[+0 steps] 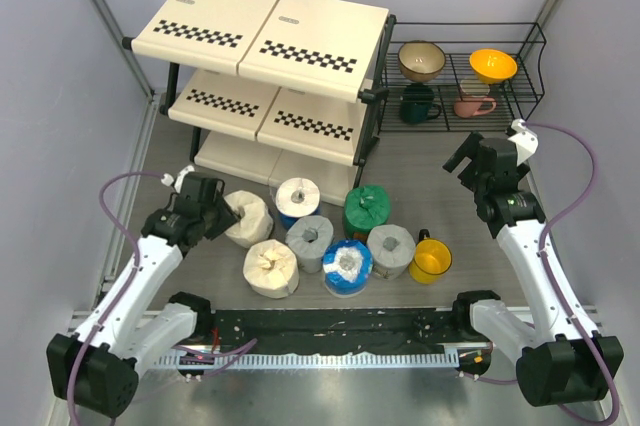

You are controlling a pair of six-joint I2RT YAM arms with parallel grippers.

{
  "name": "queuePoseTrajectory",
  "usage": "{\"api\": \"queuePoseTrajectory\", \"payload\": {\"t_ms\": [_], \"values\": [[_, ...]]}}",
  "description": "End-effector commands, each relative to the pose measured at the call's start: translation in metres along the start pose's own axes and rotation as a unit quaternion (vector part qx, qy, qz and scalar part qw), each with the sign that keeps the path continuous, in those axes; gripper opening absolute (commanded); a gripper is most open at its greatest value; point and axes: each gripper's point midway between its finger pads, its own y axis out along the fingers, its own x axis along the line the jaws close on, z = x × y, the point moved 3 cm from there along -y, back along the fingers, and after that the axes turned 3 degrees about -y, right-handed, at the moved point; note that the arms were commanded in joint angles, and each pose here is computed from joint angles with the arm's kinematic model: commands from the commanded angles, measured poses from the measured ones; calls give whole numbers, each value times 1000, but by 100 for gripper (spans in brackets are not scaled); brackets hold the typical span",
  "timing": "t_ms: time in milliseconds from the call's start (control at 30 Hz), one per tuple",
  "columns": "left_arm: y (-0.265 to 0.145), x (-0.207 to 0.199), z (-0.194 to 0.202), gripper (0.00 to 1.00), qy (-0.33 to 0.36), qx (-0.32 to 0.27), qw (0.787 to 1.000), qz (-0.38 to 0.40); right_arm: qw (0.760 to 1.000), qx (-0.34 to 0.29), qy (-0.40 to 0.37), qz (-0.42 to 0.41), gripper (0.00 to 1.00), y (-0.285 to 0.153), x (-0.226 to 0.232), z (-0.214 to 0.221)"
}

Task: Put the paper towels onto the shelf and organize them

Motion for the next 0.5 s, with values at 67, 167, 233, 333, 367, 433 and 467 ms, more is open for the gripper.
{"api": "queuePoseTrajectory", "payload": {"t_ms": [67,167,233,333,367,433,467], "values": [[-39,-29,-50,32,-4,-97,995,38,1000,-12,-5,1,98,-3,-2,-5],[-40,-37,-59,37,-8,-109,993,44,1000,-13,-7,0,98,-5,-2,-6],[-36,-42,-65,38,-8,-112,993,40,1000,-13,-11,0,98,-6,-2,-7],[-26,-47,-74,36,-15,-110,993,30,1000,-17,-14,2,98,-9,-3,-9],[-24,-47,-79,34,-22,-110,993,28,1000,-16,-14,3,98,-9,-4,-9],[-17,-51,-84,31,-30,-104,994,32,1000,-19,-14,1,98,-11,-4,-10],[-11,-52,-87,29,-34,-99,994,27,1000,-18,-15,2,98,-12,-4,-10]]}}
